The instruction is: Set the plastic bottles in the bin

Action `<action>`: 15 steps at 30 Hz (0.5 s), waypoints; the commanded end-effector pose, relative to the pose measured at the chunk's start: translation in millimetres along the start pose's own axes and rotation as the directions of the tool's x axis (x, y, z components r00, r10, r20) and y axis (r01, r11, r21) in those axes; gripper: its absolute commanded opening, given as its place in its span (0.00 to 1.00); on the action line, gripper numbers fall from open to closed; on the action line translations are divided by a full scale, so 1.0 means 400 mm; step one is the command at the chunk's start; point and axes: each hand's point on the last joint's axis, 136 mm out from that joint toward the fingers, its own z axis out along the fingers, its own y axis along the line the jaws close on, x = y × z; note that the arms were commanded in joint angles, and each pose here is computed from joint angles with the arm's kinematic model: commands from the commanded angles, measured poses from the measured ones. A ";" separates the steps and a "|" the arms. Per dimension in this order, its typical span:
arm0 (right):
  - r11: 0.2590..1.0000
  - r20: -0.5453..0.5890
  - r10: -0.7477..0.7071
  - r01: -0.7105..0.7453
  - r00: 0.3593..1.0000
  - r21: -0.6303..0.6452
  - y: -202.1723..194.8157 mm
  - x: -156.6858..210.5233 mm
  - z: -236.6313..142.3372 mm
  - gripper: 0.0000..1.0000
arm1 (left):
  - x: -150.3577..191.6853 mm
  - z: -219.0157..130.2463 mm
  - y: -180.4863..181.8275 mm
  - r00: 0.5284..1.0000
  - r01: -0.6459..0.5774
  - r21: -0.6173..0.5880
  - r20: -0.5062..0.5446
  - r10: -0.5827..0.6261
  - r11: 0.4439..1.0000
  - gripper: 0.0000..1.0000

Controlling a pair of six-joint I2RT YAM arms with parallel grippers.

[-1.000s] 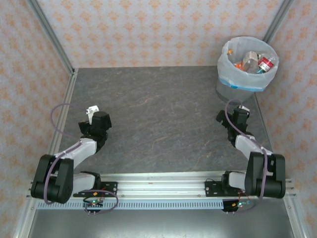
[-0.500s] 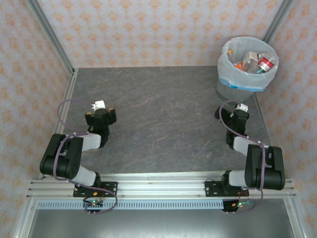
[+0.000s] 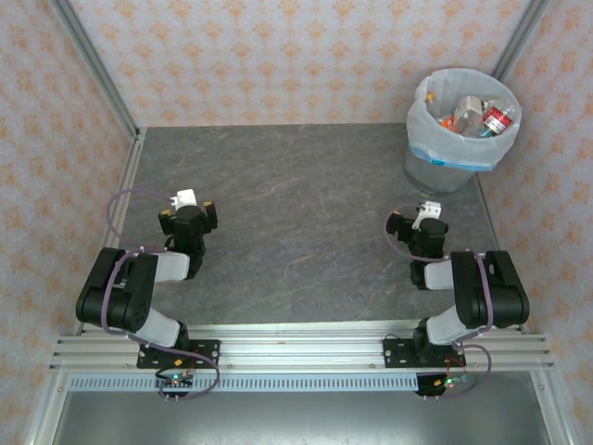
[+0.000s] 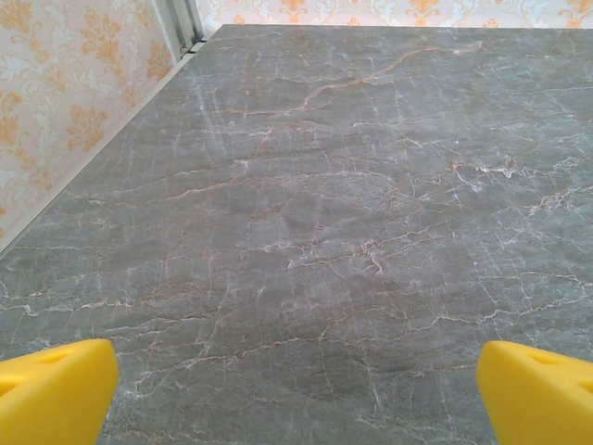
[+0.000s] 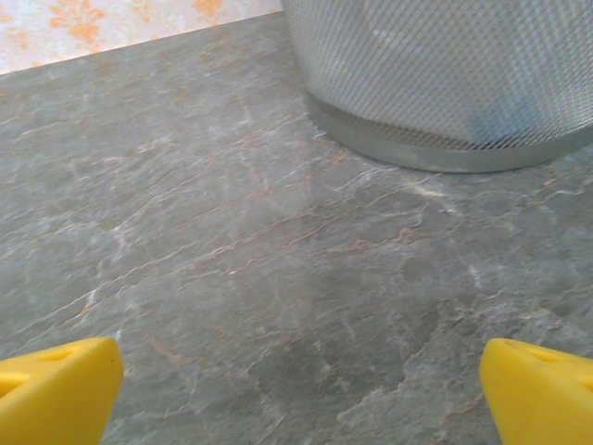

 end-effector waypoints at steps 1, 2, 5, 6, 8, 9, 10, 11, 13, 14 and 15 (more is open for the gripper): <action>0.986 0.025 0.027 -0.031 0.999 0.163 -0.054 -0.064 0.042 0.99 | -0.032 -0.003 0.018 0.998 0.030 -0.033 0.050 -0.028 0.999 1.00; 0.986 0.012 0.010 -0.012 1.000 0.164 -0.048 -0.064 0.042 0.99 | -0.033 -0.003 0.018 0.998 0.030 -0.033 0.051 -0.029 0.999 1.00; 0.986 0.014 0.009 -0.011 1.000 0.165 -0.048 -0.064 0.043 0.99 | -0.034 -0.003 0.018 0.998 0.031 -0.033 0.052 -0.029 0.999 1.00; 0.986 0.019 0.010 -0.012 1.000 0.165 -0.048 -0.066 0.043 0.99 | -0.034 -0.003 0.017 0.998 0.031 -0.032 0.051 -0.030 0.999 1.00; 0.986 0.015 0.009 -0.011 1.000 0.164 -0.048 -0.064 0.043 0.99 | -0.034 -0.003 0.018 0.998 0.031 -0.033 0.051 -0.030 0.999 1.00; 0.987 0.018 0.008 -0.011 1.000 0.162 -0.047 -0.065 0.043 0.99 | -0.034 -0.003 0.017 0.998 0.031 -0.031 0.052 -0.029 0.999 1.00; 0.987 0.016 0.008 -0.010 1.000 0.161 -0.046 -0.063 0.043 0.99 | -0.033 -0.003 0.017 0.998 0.030 -0.032 0.051 -0.029 0.999 1.00; 0.992 0.007 -0.002 0.001 1.000 0.127 -0.032 -0.060 0.045 0.99 | -0.034 -0.003 0.018 0.998 0.030 -0.032 0.051 -0.029 0.999 1.00; 0.999 -0.017 -0.038 0.039 0.999 0.024 0.011 -0.054 0.049 0.99 | -0.034 -0.003 0.017 0.998 0.031 -0.031 0.052 -0.029 0.999 1.00; 0.999 -0.017 -0.039 0.038 0.999 -0.025 0.023 -0.053 0.048 0.99 | -0.033 -0.003 0.017 0.998 0.031 -0.032 0.051 -0.029 0.999 1.00; 0.998 -0.011 -0.044 0.043 0.999 -0.049 0.031 -0.051 0.044 0.99 | -0.034 -0.003 0.017 0.998 0.030 -0.032 0.052 -0.028 0.999 1.00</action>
